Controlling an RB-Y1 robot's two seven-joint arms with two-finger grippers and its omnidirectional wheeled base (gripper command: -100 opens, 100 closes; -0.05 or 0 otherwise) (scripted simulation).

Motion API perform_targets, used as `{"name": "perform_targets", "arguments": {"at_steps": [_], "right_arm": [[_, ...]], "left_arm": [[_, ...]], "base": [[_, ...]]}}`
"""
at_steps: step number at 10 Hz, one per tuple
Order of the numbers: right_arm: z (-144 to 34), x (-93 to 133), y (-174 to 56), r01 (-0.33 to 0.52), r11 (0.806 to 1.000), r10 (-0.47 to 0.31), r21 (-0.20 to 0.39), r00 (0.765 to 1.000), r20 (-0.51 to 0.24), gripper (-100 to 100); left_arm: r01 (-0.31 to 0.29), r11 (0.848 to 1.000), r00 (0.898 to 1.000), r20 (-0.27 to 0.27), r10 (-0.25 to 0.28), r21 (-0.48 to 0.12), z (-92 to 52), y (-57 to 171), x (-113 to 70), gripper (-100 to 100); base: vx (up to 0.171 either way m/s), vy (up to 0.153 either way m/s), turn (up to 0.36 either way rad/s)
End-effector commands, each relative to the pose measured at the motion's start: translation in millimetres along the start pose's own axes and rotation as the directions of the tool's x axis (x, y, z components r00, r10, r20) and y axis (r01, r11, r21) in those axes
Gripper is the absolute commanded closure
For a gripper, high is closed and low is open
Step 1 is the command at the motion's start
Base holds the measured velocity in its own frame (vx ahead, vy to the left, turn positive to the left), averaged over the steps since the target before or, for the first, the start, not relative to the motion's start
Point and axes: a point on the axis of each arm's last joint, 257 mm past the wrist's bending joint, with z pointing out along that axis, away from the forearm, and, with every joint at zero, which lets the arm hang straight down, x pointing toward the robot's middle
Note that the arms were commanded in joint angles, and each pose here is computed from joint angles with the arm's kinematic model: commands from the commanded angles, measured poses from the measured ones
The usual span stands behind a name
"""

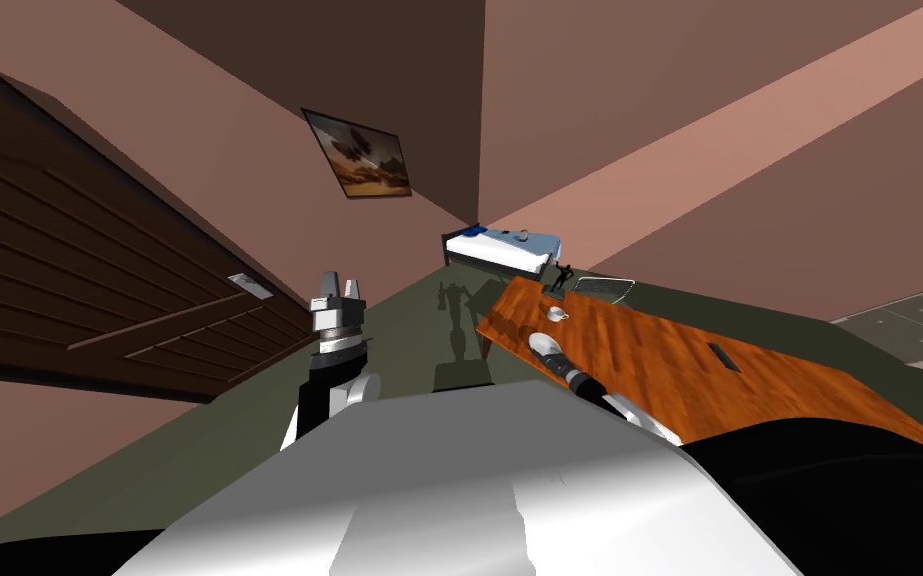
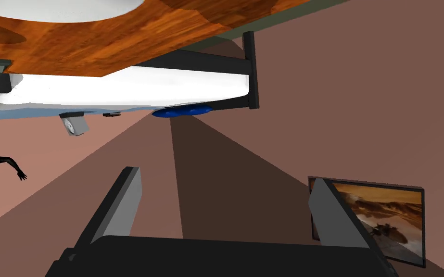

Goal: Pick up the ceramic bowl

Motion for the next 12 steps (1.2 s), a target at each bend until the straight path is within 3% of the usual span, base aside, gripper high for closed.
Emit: {"name": "perform_targets", "arguments": {"at_steps": [1,2,4,5,6,8,9,10,11,12], "right_arm": [[-12.4,19.9,-22.6,0.078,0.997,-0.076,0.027,0.995,-0.065,-100],[-15.1,25.6,-27.4,0.076,0.996,-0.073,0.037,0.994,-0.077,-100],[-36.0,51.8,-58.4,0.207,0.977,-0.196,0.050,0.965,-0.172,-100],[-42.6,61.7,-67.2,0.205,0.976,-0.189,0.066,0.962,-0.196,-100],[-52.8,71.5,-79.4,0.266,0.962,-0.245,0.061,0.940,-0.236,-100],[-58.7,79.1,-86.2,0.264,0.962,-0.238,0.073,0.937,-0.256,-100],[-70.5,89.6,-98.6,0.319,0.945,-0.287,0.066,0.910,-0.298,-100],[-75.1,94.8,-103.3,0.318,0.945,-0.281,0.074,0.907,-0.312,-100],[-86.4,104.0,-113.6,0.368,0.928,-0.326,0.061,0.878,-0.350,-100],[-92.1,109.7,-118.7,0.367,0.928,-0.319,0.069,0.874,-0.366,-100]], "left_arm": [[0.000,1.000,1.000,0.000,0.000,0.000,0.0,0.0,0.0,0],[0.000,1.000,1.000,0.000,0.000,0.000,0.0,0.0,0.0,0],[0.000,1.000,1.000,0.000,0.000,0.000,0.0,0.0,0.0,0],[0.000,1.000,1.000,0.000,0.000,0.000,0.0,0.0,0.0,0],[0.000,1.000,1.000,0.000,0.000,0.000,0.0,0.0,0.0,0],[0.000,1.000,1.000,0.000,0.000,0.000,0.0,0.0,0.0,0],[0.000,1.000,1.000,0.000,0.000,0.000,0.0,0.0,0.0,0],[0.000,1.000,1.000,0.000,0.000,0.000,0.0,0.0,0.0,0],[0.000,1.000,1.000,0.000,0.000,0.000,0.0,0.0,0.0,0],[0.000,1.000,1.000,0.000,0.000,0.000,0.0,0.0,0.0,0]], "base": [[0.072,0.048,0.124],[0.068,0.050,0.047],[0.097,0.065,0.143],[0.098,0.034,0.058],[0.103,0.039,0.108],[0.060,0.023,0.029],[0.058,0.031,0.116],[0.064,0.018,0.055],[0.093,0.007,0.105],[0.077,0.014,0.065]]}}
